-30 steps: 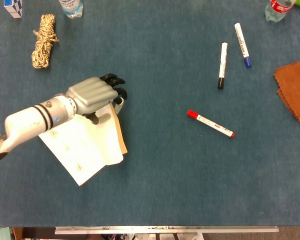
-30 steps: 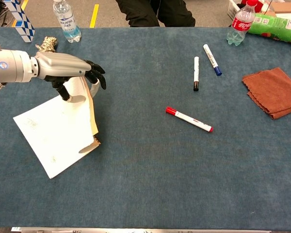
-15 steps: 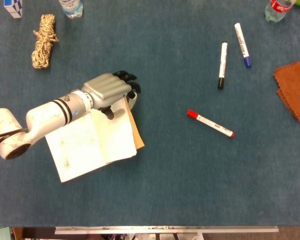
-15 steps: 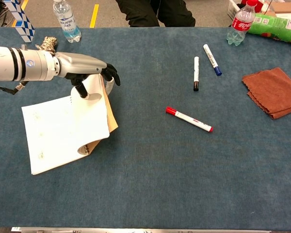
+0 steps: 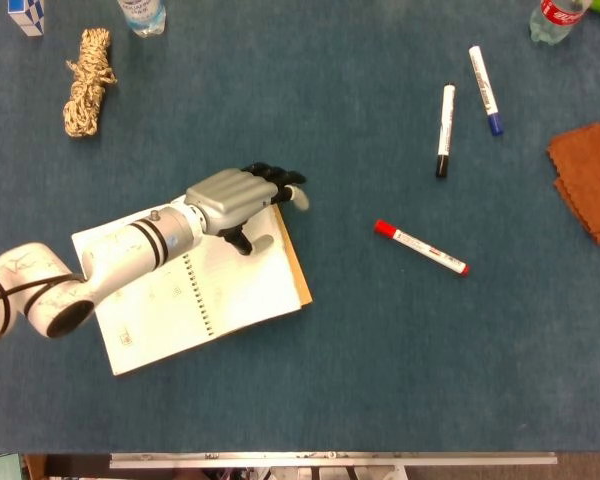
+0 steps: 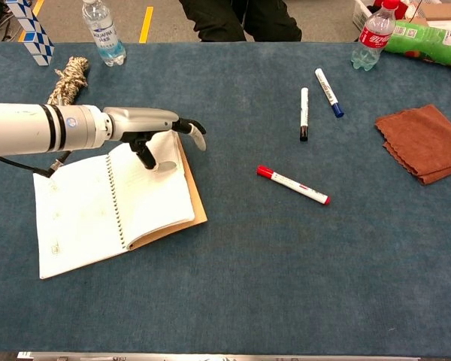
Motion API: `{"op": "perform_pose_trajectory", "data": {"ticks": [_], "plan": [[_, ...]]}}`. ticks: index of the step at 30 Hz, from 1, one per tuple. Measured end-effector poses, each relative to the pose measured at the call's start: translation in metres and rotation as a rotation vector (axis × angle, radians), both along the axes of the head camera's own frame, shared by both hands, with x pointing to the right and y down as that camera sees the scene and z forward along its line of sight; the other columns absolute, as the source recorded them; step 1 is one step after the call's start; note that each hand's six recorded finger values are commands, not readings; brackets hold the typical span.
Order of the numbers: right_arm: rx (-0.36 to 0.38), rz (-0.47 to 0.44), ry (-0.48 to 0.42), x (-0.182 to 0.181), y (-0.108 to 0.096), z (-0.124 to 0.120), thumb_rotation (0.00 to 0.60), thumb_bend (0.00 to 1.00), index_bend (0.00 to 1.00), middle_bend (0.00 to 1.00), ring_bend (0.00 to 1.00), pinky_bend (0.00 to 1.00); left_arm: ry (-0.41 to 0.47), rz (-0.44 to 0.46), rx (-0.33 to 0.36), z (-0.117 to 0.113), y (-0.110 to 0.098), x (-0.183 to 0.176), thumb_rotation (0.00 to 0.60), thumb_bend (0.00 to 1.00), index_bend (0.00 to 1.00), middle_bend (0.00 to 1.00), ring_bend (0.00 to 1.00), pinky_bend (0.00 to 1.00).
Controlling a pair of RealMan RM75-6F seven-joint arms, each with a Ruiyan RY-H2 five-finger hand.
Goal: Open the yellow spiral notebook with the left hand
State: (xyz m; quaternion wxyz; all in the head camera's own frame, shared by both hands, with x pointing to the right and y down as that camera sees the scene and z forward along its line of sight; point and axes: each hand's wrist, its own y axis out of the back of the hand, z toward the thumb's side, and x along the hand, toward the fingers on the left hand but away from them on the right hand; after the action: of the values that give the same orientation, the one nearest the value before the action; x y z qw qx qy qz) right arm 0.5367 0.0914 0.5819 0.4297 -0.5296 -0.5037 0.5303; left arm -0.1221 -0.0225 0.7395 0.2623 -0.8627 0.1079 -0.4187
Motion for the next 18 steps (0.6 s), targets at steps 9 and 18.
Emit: {"op": "perform_pose_trajectory", "data": {"ticks": [9,18], "plan": [[0.005,0.005,-0.001,0.004,0.001,-0.002,0.600,0.11,0.32,0.33,0.24,0.31,0.058,-0.085,-0.072,0.009,0.009,0.012,0.600,0.43,0.00,0.00,0.00,0.00],[-0.031,0.009,0.023,0.006,-0.002,-0.001,0.600,0.11,0.32,0.33,0.25,0.31,0.100,-0.104,0.098,-0.023,0.000,-0.013,0.600,0.43,0.00,0.00,0.00,0.00]]}}
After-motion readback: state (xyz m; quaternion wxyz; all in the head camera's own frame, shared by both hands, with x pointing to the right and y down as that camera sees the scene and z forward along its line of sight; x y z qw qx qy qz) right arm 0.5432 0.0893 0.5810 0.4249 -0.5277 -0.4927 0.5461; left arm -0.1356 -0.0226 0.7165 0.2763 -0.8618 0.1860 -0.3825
